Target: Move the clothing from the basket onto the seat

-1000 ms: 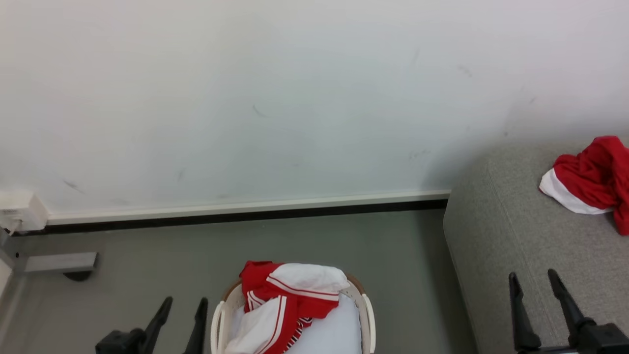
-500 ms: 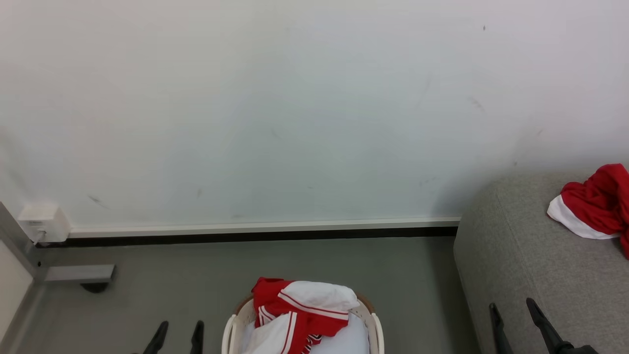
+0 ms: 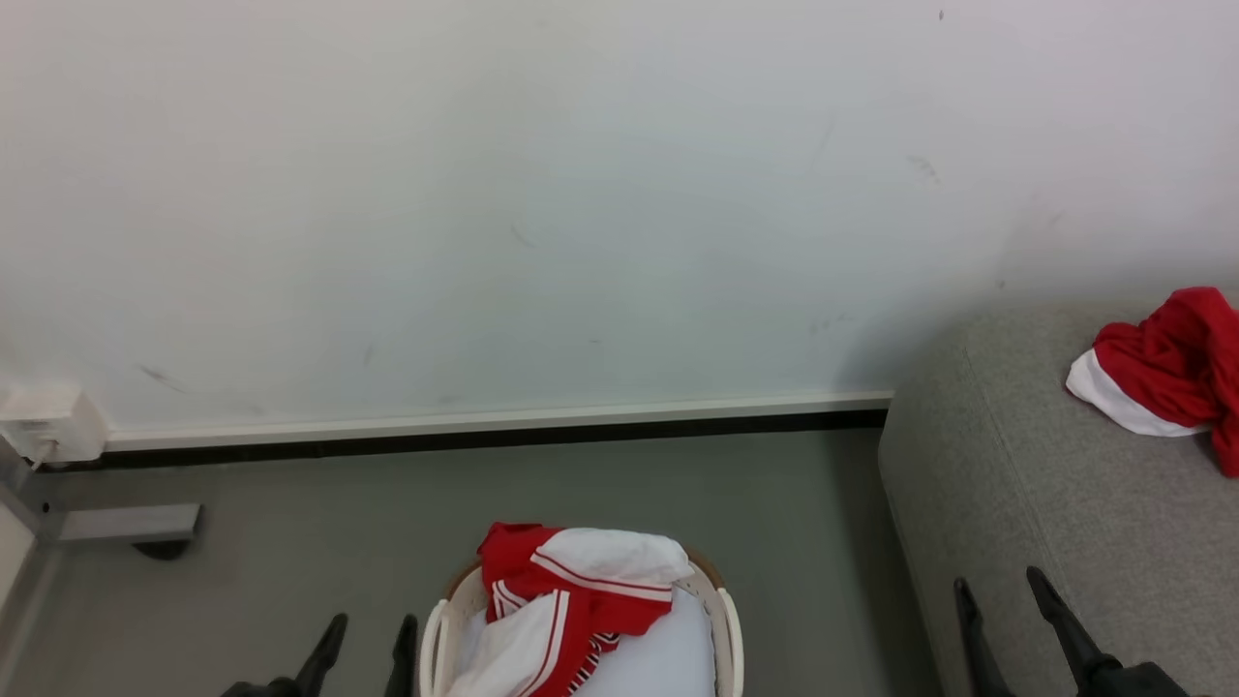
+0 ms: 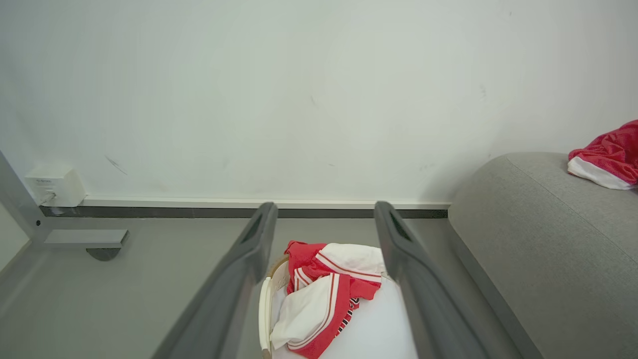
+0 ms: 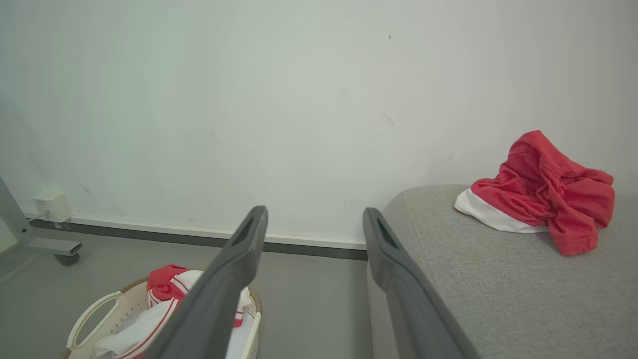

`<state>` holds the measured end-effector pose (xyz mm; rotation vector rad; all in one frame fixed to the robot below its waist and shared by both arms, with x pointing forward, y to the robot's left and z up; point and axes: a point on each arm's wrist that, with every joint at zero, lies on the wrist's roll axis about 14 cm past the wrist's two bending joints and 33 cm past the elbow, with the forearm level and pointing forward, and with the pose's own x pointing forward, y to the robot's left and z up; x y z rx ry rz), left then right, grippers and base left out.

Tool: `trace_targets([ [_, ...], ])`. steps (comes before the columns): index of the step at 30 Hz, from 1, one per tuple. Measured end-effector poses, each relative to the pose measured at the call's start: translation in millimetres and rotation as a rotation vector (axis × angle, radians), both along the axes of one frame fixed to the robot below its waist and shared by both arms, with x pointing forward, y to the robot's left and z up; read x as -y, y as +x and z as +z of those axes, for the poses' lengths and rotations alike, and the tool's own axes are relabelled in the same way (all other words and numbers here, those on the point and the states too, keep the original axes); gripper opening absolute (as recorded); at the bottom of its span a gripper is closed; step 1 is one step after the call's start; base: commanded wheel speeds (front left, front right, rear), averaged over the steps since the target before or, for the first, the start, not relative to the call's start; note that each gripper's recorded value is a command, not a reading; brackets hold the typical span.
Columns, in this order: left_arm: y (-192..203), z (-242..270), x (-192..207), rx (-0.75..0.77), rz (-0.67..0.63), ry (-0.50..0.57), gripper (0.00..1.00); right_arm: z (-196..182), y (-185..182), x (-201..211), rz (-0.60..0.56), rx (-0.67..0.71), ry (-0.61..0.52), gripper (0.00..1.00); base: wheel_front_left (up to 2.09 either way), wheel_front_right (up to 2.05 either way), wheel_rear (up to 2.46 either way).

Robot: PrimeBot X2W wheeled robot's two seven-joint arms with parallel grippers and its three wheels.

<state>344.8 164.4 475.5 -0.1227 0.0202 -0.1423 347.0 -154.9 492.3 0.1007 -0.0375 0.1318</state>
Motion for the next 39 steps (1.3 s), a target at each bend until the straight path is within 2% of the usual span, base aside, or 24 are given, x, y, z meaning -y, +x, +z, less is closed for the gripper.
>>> trace_targets([
  [4,16.7,-7.1,22.3,-0.025,-0.080,0.015,1.00,5.3,11.4,6.7,-0.019,0.015,-0.009,1.00,0.00,0.00,0.00],
  [8,53.2,-14.6,48.8,-0.044,-0.185,0.055,1.00,19.7,38.6,16.1,-0.044,0.060,-0.018,1.00,0.00,0.00,0.00],
  [17,134.4,-103.1,87.5,-0.292,-0.382,0.208,1.00,1.1,103.1,34.8,-0.088,0.047,-0.036,1.00,0.00,0.00,0.00],
  [22,154.6,-179.6,92.1,-0.514,-0.424,0.240,1.00,-26.5,129.6,46.1,-0.113,0.009,-0.035,1.00,0.00,0.00,0.00],
  [29,163.6,-269.4,89.6,-0.729,-0.417,0.229,1.00,-84.4,141.4,59.1,-0.141,-0.106,-0.046,1.00,0.00,0.00,0.00],
  [39,168.3,-344.1,82.2,-0.854,-0.380,0.253,1.00,-136.9,146.2,66.3,-0.148,-0.207,-0.072,1.00,0.00,0.00,0.00],
])
